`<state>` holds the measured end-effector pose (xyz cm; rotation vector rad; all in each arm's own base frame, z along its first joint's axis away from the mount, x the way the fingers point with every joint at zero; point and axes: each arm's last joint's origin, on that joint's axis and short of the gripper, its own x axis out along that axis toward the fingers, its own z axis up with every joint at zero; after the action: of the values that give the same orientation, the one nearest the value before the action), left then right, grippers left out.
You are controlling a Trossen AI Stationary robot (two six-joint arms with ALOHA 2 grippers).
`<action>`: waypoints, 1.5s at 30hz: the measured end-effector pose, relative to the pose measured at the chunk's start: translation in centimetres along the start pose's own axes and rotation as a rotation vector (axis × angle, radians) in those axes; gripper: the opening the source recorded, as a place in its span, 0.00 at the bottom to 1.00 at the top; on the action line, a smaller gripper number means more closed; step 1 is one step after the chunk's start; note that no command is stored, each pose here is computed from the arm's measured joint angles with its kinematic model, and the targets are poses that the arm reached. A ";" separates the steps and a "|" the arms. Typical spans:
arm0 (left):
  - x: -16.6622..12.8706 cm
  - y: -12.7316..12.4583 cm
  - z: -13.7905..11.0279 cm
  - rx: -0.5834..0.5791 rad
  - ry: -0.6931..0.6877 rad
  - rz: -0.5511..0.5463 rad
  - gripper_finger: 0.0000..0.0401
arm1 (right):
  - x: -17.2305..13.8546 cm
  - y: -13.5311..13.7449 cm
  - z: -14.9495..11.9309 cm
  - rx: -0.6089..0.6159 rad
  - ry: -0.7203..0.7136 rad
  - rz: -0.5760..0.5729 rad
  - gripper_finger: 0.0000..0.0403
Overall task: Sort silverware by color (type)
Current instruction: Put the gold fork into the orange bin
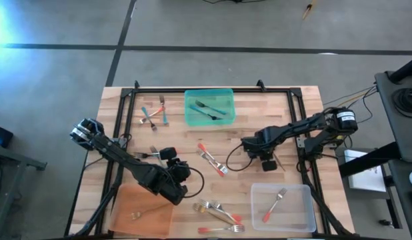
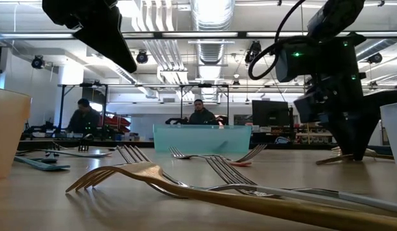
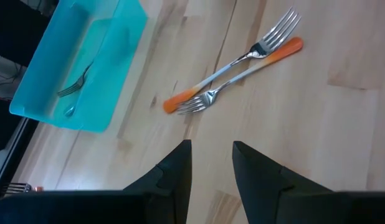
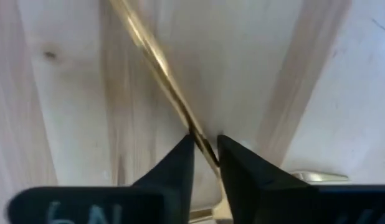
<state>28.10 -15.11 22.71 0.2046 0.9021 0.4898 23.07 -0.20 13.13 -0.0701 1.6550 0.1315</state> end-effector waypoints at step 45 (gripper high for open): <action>6.4 8.7 12.7 -0.016 -0.825 -0.177 0.19 | -14.0 0.2 -4.9 0.344 -0.984 -0.335 0.03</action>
<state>38.69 -3.97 29.21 0.2795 0.1062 0.2070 19.45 -1.12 27.44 -0.0124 0.6487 -0.3334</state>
